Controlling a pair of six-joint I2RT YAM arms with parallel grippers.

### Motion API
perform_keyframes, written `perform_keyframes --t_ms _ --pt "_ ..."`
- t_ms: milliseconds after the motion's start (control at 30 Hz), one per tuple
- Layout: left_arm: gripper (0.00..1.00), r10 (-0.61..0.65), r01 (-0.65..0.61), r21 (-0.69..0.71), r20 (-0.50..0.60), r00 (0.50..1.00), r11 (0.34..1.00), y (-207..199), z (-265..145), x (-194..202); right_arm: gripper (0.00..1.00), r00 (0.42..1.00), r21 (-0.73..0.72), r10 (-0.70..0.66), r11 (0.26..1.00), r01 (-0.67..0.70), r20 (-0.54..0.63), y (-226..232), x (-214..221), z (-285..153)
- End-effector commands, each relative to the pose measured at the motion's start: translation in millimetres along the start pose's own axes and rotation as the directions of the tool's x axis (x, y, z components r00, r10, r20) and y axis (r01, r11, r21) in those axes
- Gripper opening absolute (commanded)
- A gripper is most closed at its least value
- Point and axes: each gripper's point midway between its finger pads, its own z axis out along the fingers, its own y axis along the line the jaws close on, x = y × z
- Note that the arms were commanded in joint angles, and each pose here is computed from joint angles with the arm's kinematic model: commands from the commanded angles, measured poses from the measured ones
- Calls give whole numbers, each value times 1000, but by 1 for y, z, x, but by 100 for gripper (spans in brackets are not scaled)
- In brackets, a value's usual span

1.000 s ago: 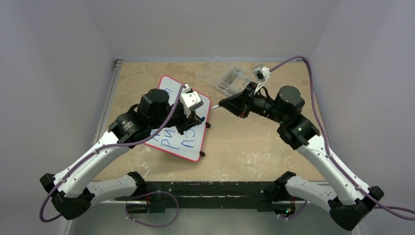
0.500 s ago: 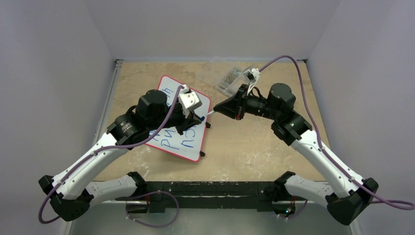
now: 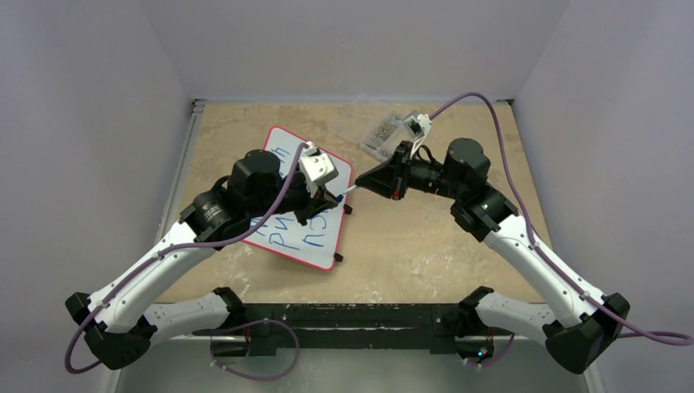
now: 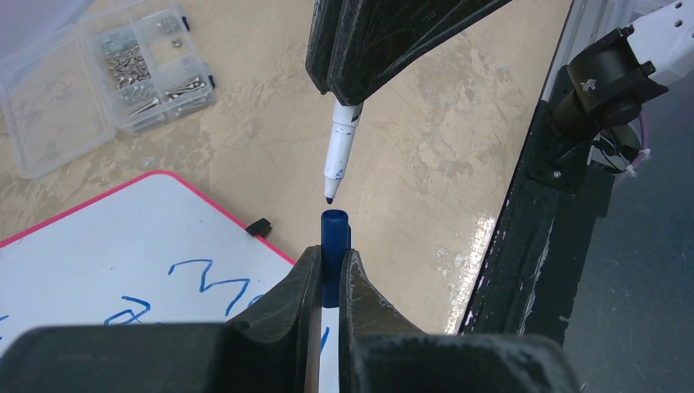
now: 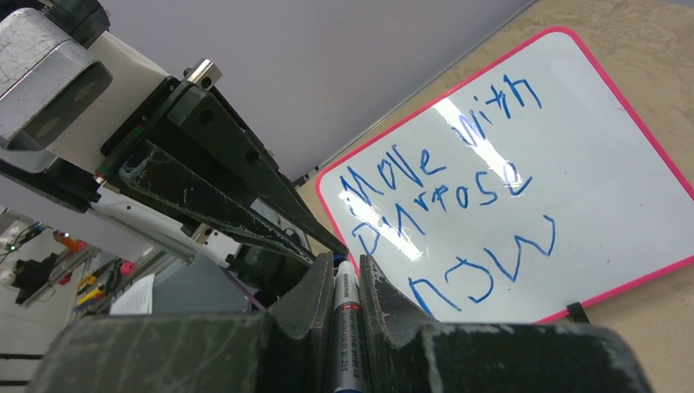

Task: Write a sentence on the whiteboard
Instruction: Insert the whiteboard marker without the cap into the pen cap.

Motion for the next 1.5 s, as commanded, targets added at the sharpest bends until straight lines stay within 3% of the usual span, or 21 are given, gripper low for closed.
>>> perform_keyframes --t_ms 0,1467 --pt "0 25 -25 10 45 999 1000 0 1 -11 0 1000 -37 -12 999 12 10 7 -3 0" --pt "0 19 -19 -4 28 999 1000 5 6 -8 0 998 20 -51 999 51 33 5 -18 -5"
